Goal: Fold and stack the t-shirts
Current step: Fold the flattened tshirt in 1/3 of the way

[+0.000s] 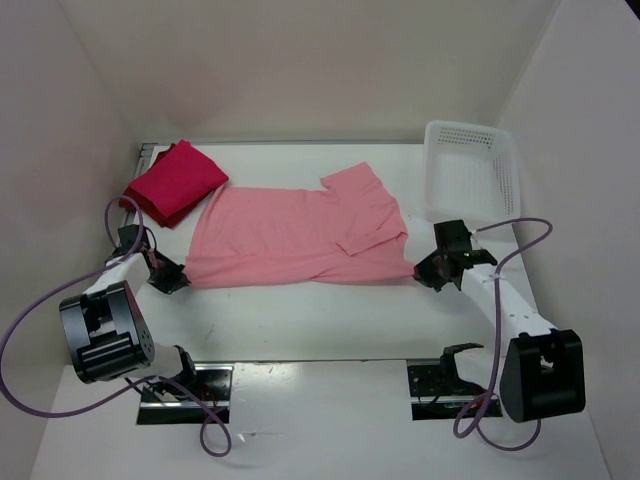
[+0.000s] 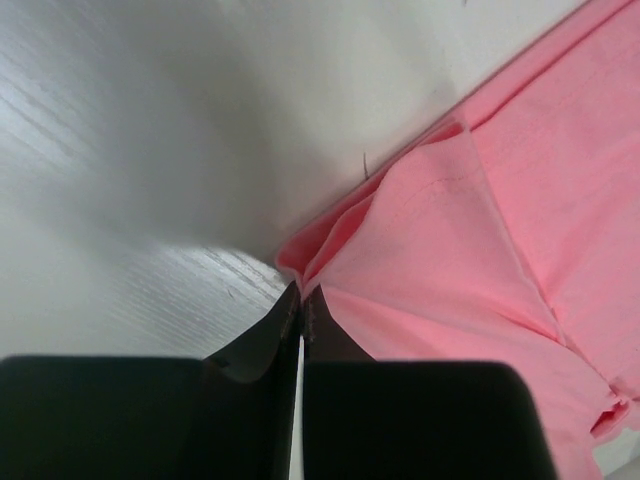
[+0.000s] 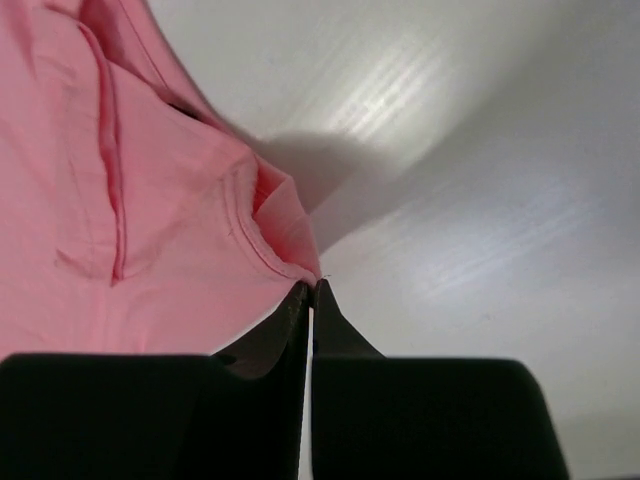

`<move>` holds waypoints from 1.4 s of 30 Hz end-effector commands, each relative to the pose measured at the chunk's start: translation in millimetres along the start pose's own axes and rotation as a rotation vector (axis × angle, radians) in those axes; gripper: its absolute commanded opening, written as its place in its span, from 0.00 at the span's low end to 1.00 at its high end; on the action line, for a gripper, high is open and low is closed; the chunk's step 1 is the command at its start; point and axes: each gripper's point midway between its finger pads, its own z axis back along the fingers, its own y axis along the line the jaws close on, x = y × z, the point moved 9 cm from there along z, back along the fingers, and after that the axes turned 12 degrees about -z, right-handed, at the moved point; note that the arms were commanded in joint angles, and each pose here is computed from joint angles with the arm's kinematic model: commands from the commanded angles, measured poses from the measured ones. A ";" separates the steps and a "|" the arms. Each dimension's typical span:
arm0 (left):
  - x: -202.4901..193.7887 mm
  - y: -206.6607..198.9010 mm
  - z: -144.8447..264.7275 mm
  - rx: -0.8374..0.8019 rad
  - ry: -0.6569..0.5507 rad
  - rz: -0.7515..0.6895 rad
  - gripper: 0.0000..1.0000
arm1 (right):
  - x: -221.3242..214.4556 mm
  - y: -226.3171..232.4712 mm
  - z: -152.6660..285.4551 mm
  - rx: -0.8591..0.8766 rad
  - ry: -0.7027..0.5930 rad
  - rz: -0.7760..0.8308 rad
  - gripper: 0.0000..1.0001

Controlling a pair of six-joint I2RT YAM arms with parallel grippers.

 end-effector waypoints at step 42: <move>41.5 -78.9 55.5 -0.345 -0.256 -0.232 0.44 | 1.5 93.6 43.0 0.228 0.001 0.334 0.00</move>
